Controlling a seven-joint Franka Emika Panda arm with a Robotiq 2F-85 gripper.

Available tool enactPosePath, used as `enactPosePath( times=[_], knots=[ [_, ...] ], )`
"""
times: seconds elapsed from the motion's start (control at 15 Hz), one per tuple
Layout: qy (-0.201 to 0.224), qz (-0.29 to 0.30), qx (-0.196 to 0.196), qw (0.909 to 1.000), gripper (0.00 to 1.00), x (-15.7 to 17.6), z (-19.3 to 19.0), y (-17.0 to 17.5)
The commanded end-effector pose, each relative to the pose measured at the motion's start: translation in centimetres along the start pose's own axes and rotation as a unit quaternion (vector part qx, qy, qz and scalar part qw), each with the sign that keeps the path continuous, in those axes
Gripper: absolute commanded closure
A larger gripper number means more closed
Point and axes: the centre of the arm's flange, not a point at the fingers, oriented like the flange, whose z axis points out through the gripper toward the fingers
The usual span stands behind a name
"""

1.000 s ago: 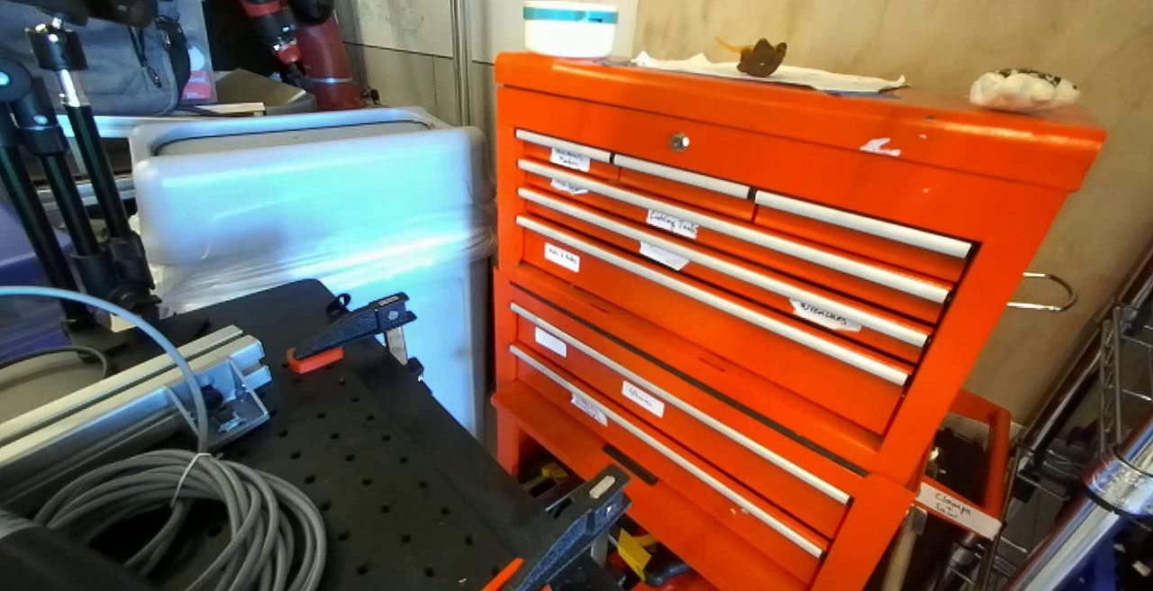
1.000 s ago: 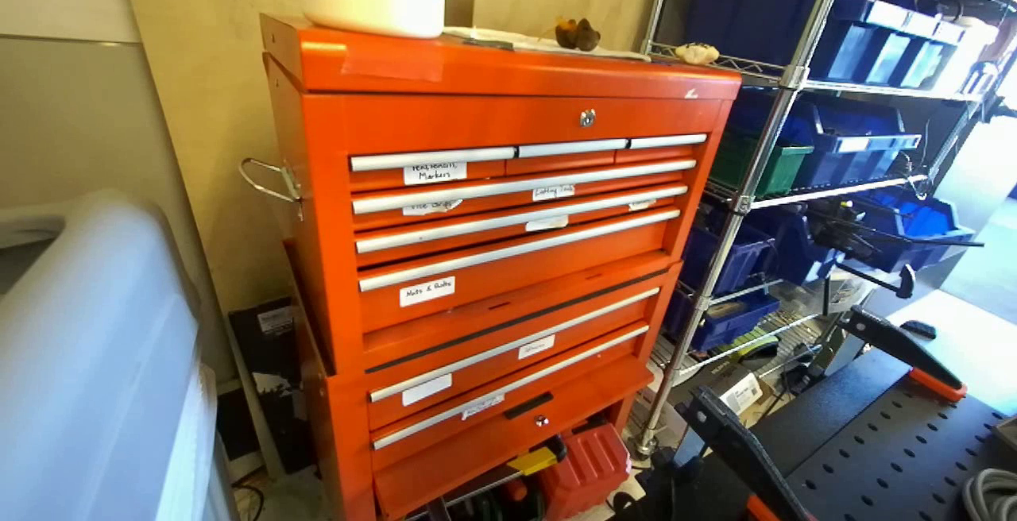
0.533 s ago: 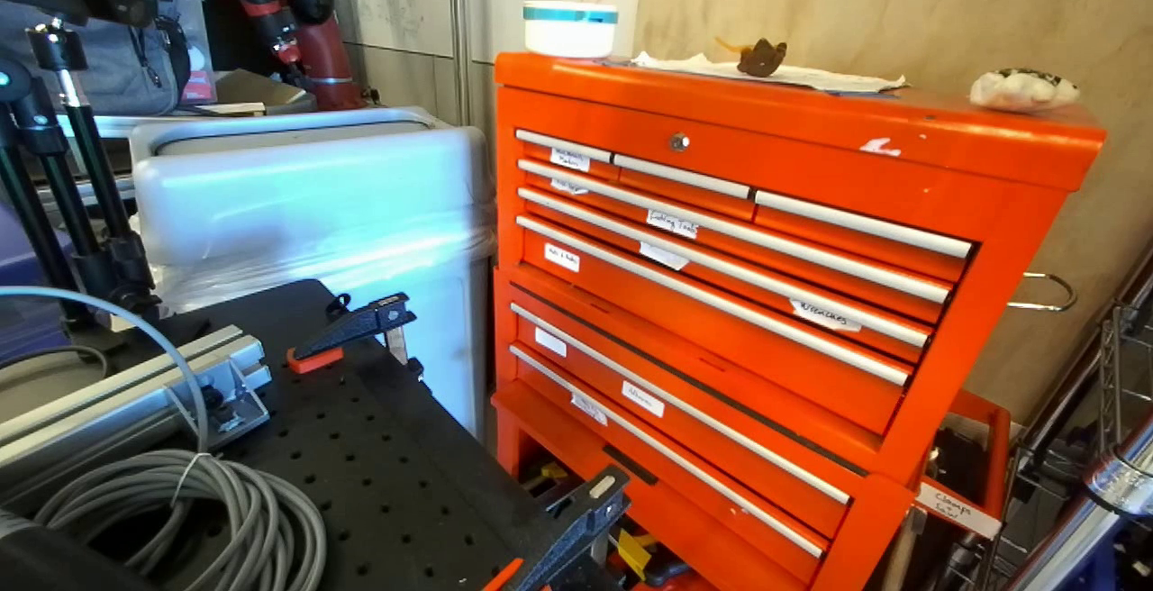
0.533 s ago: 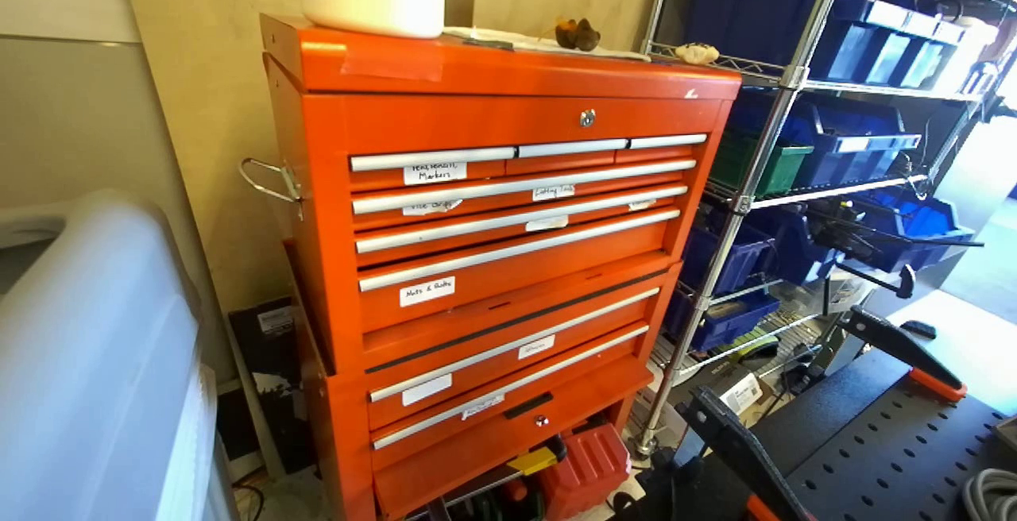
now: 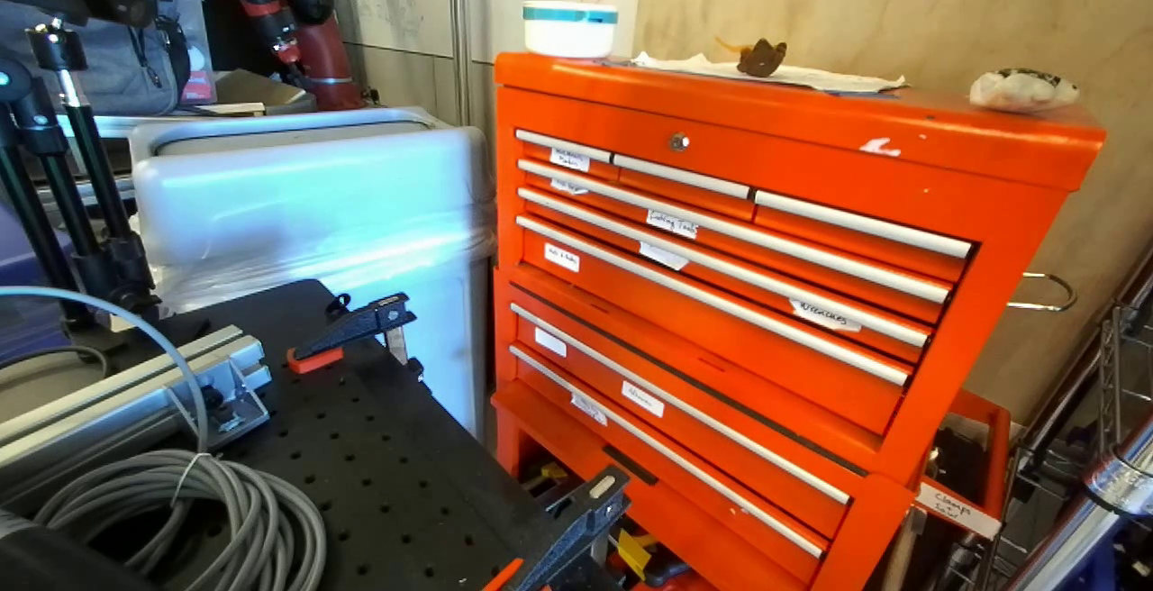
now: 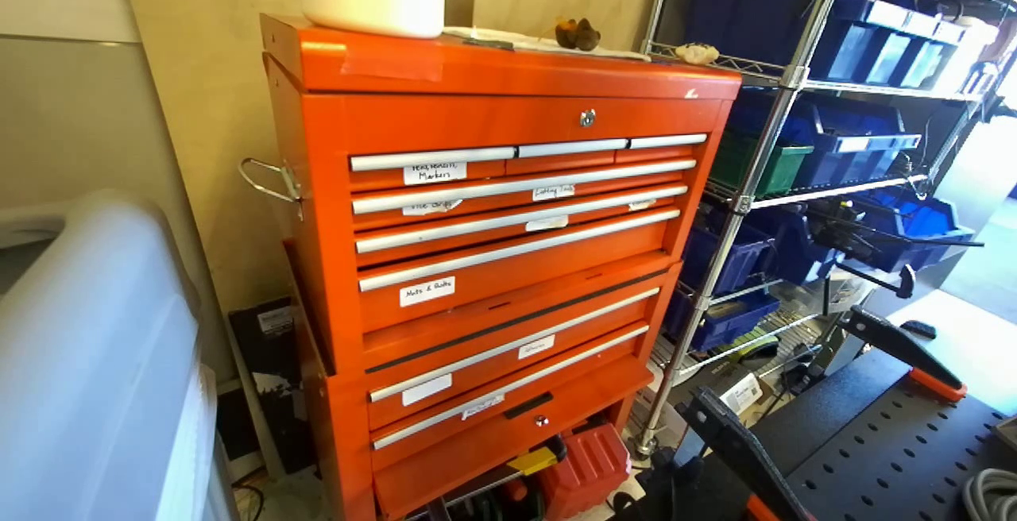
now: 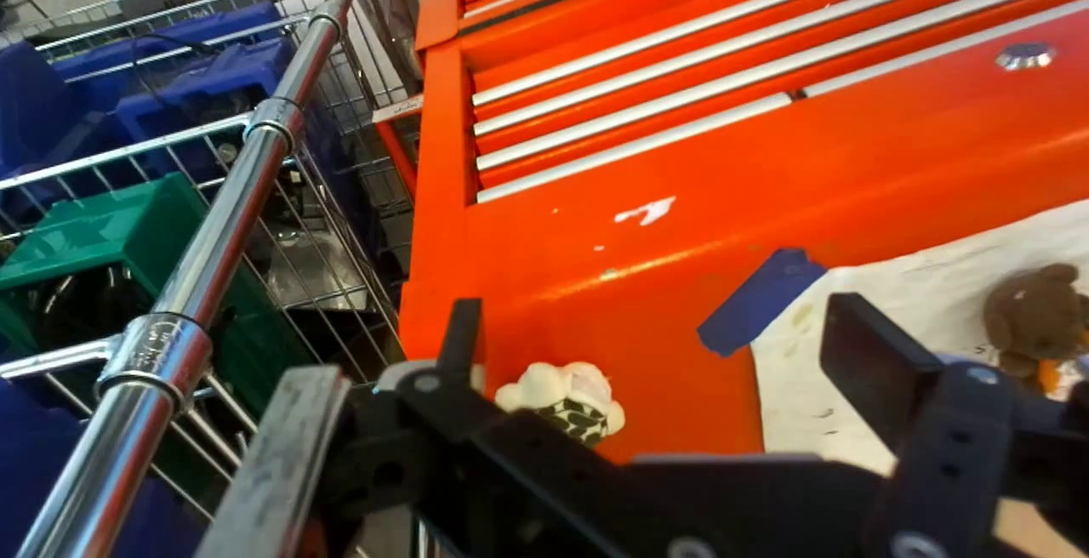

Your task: Put the light brown doll in the bowl

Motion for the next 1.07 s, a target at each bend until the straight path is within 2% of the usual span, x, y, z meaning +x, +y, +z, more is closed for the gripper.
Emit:
enactPosePath(
  times=[0.0, 0.13, 0.4, 1.0],
  knots=[
    [0.016, 0.017, -0.046, 0.9987, 0.0, 3.3, 3.6, -0.7],
    [0.026, 0.027, -0.071, 0.9967, 0.0, 3.9, 5.2, -1.0],
    [0.06, 0.049, -0.104, 0.9915, 0.0, 5.6, 5.8, -1.3],
    [0.066, 0.115, -0.13, 0.9826, 0.0, 8.6, 8.2, -1.3]
  ],
)
